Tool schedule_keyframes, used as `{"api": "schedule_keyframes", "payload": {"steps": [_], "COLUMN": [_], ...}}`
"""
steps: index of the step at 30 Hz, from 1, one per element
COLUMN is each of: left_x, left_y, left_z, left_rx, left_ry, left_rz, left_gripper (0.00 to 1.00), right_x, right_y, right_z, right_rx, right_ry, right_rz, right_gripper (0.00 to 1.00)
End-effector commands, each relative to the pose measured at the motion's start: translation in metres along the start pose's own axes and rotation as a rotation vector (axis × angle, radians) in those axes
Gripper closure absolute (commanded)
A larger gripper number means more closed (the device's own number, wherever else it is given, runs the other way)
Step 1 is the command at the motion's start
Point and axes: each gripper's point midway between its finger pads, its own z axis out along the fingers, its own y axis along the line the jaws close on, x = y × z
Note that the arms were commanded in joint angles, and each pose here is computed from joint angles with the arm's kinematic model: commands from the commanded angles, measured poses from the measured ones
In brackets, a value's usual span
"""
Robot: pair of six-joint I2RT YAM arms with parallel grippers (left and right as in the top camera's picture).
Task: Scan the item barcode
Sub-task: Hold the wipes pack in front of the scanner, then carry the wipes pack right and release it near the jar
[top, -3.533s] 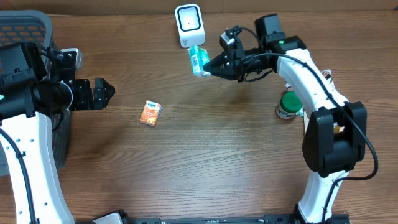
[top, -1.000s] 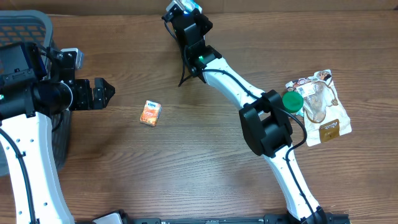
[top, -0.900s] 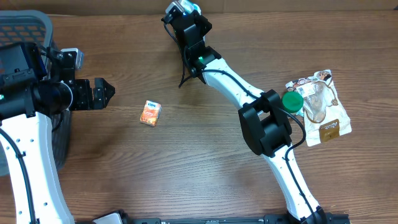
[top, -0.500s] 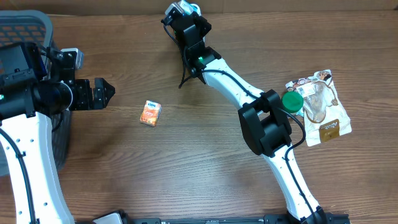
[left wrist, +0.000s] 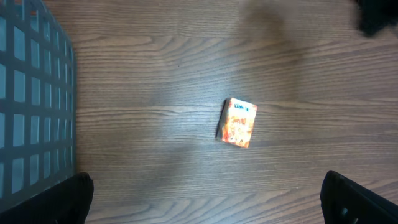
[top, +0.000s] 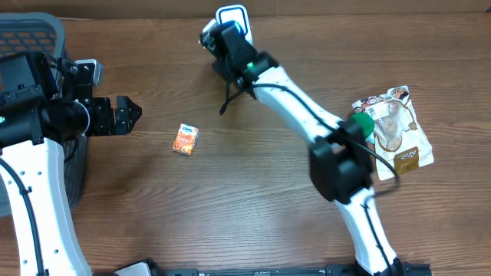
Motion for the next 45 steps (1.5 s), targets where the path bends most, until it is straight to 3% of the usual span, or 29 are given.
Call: {"api": "schedule_keyframes", "payload": {"steps": [1,7,16,27,33,39,45], "left_x": [0.001,0.001,0.001,0.001,0.001,0.001,0.001], "left_y": [0.002,0.002,0.002,0.002,0.002,0.002,0.002], "left_z": [0.002,0.002,0.002,0.002,0.002,0.002,0.002], "left_rx": [0.000,-0.001,0.000,-0.001,-0.001,-0.001,-0.001], "left_ry": [0.006,0.006,0.006,0.006,0.006,0.006,0.006], "left_rz": [0.009,0.009,0.009,0.009,0.009,0.009,0.009], "left_gripper": [0.00,0.00,0.01,0.00,0.00,0.00,0.00], "right_x": [-0.071,-0.005,0.151,0.258,0.299,0.303,0.278], "right_y": [-0.013,-0.063,-0.165,-0.228,-0.222,-0.219,-0.222], "right_z": [-0.126,-0.194,-0.217,-0.209,-0.186,-0.183,-0.204], "right_rx": [-0.186,-0.131,0.099,0.180,0.189,0.183,0.140], "right_ry": [-0.188,0.049,0.492,0.676,0.737,0.749,0.723], "right_rz": [0.335,0.633,1.117,1.399,1.436,1.441,1.446], "right_gripper": [0.96,0.96,0.96,0.96,0.96,0.58,0.54]}}
